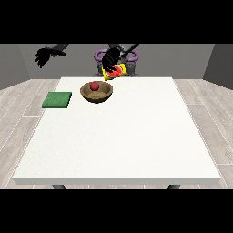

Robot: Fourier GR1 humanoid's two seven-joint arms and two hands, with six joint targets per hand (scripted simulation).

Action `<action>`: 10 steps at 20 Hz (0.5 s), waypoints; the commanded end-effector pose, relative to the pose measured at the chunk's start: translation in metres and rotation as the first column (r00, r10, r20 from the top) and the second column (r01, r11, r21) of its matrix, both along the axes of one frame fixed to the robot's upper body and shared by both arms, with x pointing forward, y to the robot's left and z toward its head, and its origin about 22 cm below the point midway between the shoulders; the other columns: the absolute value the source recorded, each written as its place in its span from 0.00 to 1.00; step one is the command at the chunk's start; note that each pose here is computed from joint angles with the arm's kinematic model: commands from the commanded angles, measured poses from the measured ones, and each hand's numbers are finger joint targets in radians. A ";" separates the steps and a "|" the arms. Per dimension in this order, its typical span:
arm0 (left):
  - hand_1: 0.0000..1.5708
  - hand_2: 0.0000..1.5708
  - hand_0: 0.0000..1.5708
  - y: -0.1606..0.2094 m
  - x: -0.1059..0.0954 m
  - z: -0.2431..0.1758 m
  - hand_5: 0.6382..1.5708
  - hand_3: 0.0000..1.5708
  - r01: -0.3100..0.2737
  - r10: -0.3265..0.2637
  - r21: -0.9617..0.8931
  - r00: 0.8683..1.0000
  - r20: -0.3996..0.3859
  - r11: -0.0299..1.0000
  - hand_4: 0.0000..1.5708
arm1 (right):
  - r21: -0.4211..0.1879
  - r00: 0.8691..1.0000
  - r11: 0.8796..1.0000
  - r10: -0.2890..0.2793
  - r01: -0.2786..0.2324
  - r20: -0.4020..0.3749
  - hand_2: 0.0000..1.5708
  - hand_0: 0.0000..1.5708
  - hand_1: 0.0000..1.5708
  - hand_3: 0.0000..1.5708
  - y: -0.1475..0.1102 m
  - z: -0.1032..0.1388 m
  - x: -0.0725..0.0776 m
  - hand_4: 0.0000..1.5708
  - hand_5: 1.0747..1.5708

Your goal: Pick the cup and pour the ball into the bowl, then pick the bowl and place it on the pad

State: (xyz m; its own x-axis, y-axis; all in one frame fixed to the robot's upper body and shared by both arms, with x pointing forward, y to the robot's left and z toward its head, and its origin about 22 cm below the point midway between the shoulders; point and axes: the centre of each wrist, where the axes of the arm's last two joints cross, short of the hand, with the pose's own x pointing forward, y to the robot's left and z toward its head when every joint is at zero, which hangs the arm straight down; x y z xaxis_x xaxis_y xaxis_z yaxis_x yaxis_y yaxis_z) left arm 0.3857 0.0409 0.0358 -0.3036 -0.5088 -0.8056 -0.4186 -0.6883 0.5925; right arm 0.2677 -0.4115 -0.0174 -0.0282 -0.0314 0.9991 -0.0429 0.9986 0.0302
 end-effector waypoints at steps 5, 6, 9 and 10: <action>0.83 1.00 0.83 0.029 0.012 0.026 0.46 1.00 -0.201 0.146 -0.665 0.980 -0.138 0.719 1.00 | 0.031 0.995 0.996 -0.076 0.078 -0.064 0.00 0.00 0.00 0.00 0.015 -0.013 -0.004 0.14 0.99; 0.83 1.00 0.83 0.039 0.015 0.028 0.59 1.00 -0.231 0.173 -0.743 0.973 -0.156 0.628 1.00 | 0.037 0.995 0.996 -0.077 0.079 -0.063 0.00 0.00 0.00 0.00 0.017 -0.018 -0.007 0.14 0.99; 0.75 0.92 0.75 0.060 0.008 0.012 0.57 0.81 -0.312 0.166 -0.887 0.949 -0.270 0.340 0.93 | 0.031 0.992 0.994 -0.099 0.101 -0.081 0.00 0.00 0.00 0.00 0.012 -0.023 -0.021 0.14 0.99; 0.65 0.80 0.65 0.061 0.008 0.015 0.71 0.60 -0.308 0.144 -0.923 0.949 -0.281 0.231 0.89 | 0.046 0.994 0.995 -0.080 0.084 -0.071 0.00 0.00 0.00 0.00 0.023 -0.025 -0.017 0.14 0.99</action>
